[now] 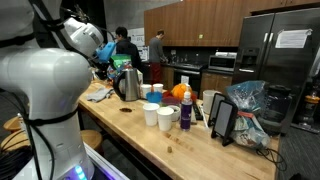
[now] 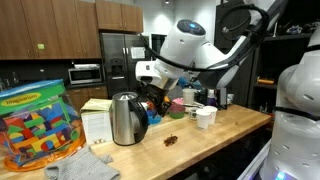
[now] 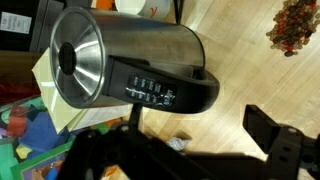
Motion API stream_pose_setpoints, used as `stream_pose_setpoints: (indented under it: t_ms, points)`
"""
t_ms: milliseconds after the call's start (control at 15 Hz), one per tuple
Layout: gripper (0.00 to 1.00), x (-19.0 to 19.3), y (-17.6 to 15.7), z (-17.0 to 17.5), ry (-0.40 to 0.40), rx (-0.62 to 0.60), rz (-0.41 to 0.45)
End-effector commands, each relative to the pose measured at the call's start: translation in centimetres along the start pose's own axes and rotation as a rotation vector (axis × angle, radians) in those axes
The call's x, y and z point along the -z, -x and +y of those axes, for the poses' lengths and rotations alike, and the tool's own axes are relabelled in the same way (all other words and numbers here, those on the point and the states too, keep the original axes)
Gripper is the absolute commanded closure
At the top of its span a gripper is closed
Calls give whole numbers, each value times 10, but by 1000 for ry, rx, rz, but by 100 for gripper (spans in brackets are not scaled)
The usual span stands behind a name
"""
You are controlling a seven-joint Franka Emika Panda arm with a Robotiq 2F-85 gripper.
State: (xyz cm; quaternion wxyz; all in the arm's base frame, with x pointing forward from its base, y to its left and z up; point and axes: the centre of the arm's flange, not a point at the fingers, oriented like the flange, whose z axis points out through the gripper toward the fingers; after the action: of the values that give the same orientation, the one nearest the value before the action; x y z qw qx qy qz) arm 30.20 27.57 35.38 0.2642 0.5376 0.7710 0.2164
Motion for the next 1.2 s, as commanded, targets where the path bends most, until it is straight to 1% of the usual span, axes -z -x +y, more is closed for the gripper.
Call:
stream_pose_setpoints:
  t_ms: [0, 200, 333, 533, 733, 933, 1000, 1133]
  points:
    - [0, 29, 20, 14, 22, 1, -42]
    - [0, 34, 30, 23, -2, -9, -71]
    - [0, 36, 37, 29, -41, -11, -81]
    - [0, 35, 49, 37, -96, -4, -119]
    - [0, 36, 58, 46, -182, 31, -106]
    - [0, 36, 66, 57, -267, 91, -64]
    - [0, 36, 67, 61, -287, 109, -50]
    - [0, 37, 70, 70, -303, 139, -50]
